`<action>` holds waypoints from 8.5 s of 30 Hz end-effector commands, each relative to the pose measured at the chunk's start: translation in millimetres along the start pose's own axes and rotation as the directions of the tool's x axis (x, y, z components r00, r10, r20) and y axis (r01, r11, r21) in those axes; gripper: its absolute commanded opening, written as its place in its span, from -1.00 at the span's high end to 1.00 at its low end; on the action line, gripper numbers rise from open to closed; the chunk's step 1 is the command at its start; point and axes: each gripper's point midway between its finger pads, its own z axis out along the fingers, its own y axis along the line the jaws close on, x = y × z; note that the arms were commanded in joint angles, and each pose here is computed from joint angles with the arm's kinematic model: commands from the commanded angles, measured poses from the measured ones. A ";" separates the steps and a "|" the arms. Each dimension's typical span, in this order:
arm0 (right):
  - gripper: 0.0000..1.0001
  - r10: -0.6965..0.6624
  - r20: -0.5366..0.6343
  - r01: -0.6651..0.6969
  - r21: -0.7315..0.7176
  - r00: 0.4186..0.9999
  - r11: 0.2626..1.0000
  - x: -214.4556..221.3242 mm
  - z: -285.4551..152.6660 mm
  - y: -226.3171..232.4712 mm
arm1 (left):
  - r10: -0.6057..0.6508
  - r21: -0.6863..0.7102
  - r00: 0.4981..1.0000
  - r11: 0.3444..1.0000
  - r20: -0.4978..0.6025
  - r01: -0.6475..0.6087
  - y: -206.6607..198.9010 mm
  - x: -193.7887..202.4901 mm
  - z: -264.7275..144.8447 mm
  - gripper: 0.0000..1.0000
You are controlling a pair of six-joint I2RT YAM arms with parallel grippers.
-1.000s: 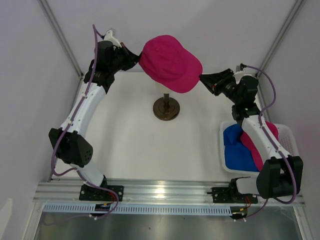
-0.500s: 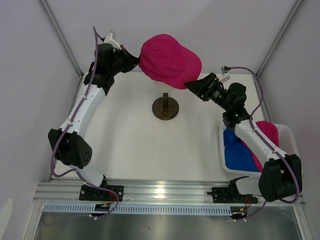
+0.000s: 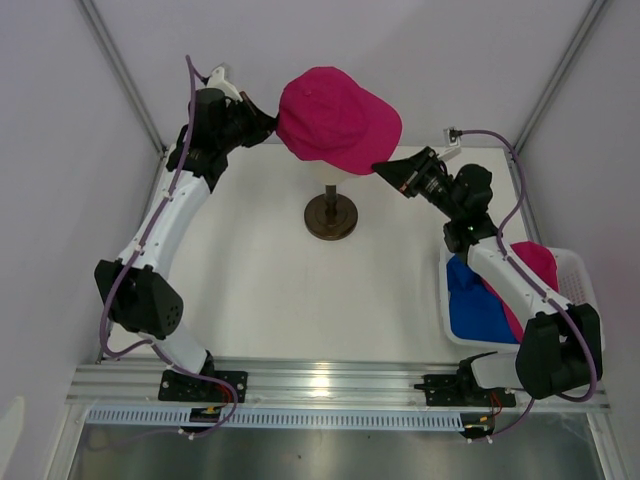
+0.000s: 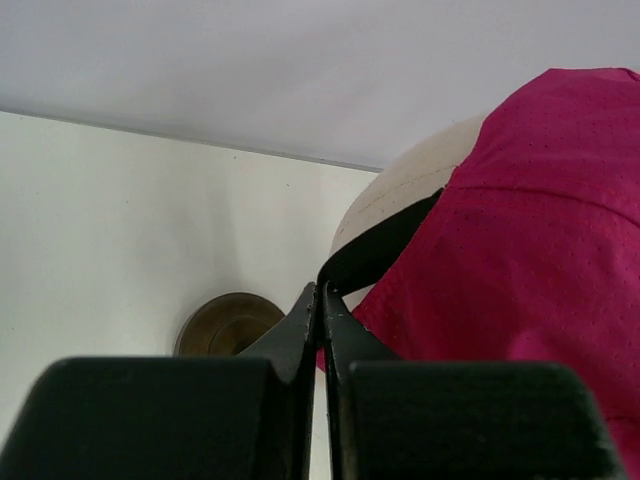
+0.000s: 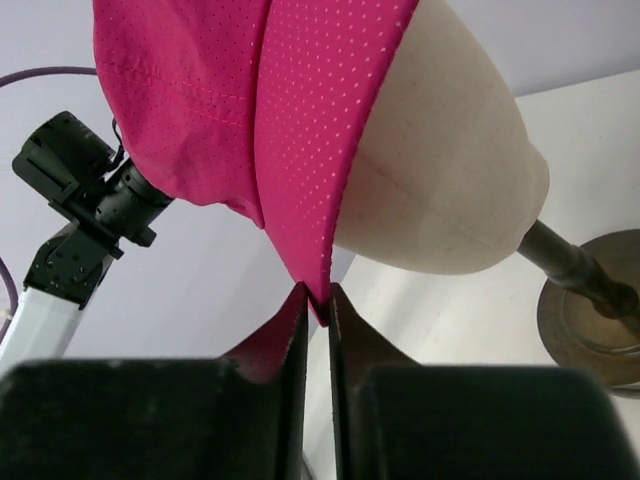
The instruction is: Stack the hats
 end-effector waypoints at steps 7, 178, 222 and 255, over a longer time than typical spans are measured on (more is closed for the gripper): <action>0.95 0.220 0.039 -0.218 -0.052 0.975 0.975 -16.2 4.0 49.5 | 0.114 -0.029 0.991 0.993 0.069 -0.112 -8.3 -30.5 -23.2 0.90; 1.00 -0.689 0.369 0.618 0.308 0.624 0.724 -291.7 -48.8 123.4 | 0.090 0.414 0.982 0.898 0.167 -0.152 -148.6 -83.2 -167.1 -0.70; 1.00 -0.636 0.444 0.660 0.124 0.631 0.741 -120.9 138.6 208.2 | -0.022 0.157 0.980 0.988 0.196 -0.009 -73.4 -126.5 -35.8 -0.23; 1.00 -0.786 0.157 0.785 0.086 0.598 0.614 -32.7 122.6 163.7 | 0.174 0.029 0.979 0.984 0.108 -0.178 -12.9 -93.5 -24.4 -0.41</action>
